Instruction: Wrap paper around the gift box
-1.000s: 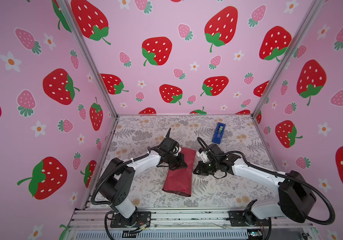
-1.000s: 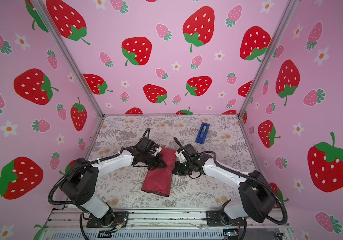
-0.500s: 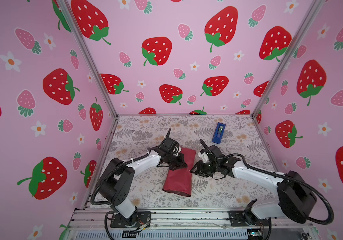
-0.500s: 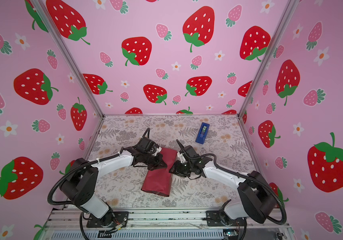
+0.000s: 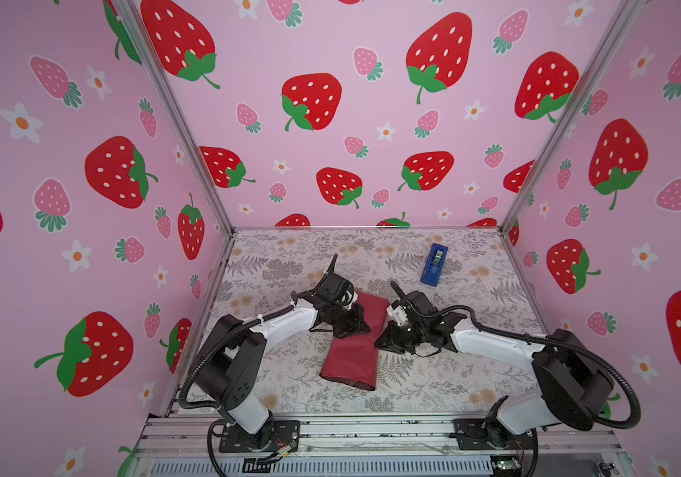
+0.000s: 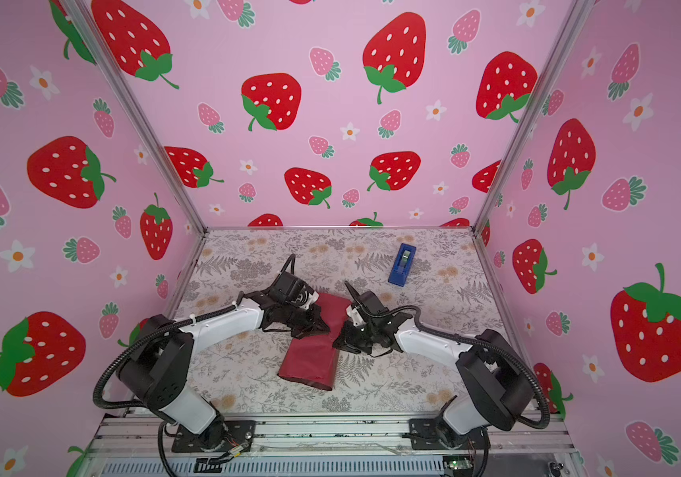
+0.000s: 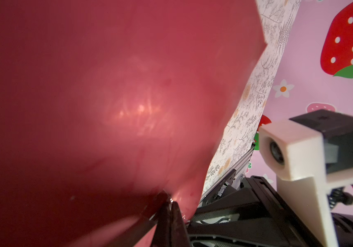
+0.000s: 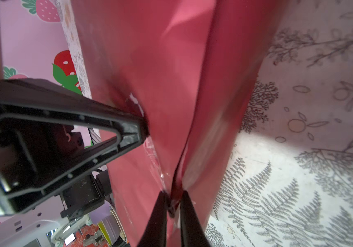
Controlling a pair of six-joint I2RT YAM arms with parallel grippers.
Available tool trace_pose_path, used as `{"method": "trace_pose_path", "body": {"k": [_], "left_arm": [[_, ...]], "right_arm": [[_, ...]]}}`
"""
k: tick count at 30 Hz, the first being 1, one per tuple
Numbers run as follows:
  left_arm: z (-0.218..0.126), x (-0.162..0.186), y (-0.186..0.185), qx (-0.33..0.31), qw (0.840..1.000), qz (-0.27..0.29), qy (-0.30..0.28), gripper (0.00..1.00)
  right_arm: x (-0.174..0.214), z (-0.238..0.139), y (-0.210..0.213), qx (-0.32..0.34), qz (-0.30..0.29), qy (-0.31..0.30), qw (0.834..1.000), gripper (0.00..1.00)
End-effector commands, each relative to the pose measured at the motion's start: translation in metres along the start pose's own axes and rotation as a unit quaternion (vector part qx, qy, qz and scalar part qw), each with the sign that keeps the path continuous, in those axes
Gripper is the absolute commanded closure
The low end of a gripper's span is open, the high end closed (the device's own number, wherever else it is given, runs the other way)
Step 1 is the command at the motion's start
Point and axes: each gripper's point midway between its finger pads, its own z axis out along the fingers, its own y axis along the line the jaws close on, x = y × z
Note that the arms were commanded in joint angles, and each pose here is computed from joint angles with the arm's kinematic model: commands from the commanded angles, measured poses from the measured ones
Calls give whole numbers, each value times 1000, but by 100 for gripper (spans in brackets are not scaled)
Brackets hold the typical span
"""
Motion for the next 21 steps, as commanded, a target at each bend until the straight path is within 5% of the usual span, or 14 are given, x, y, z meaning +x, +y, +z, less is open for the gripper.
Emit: {"method": "trace_pose_path", "body": {"k": [1,14,16,21], "left_arm": [[12,29,62,-103,992,-55,38,100],[12,30,64,-104,992,-56,38,100],[11,29,63,-103,992,-56,37,100],[11,29,63,-103,992,-56,37,100]], "right_arm": [[5,9,-12,19,4,4,1000,93],[0,-6,-8,39,-8,-17,999,99],[-1,-12,-5,41,-8,-24,999,76],[6,-10,2,23,-18,-5,1000,64]]}}
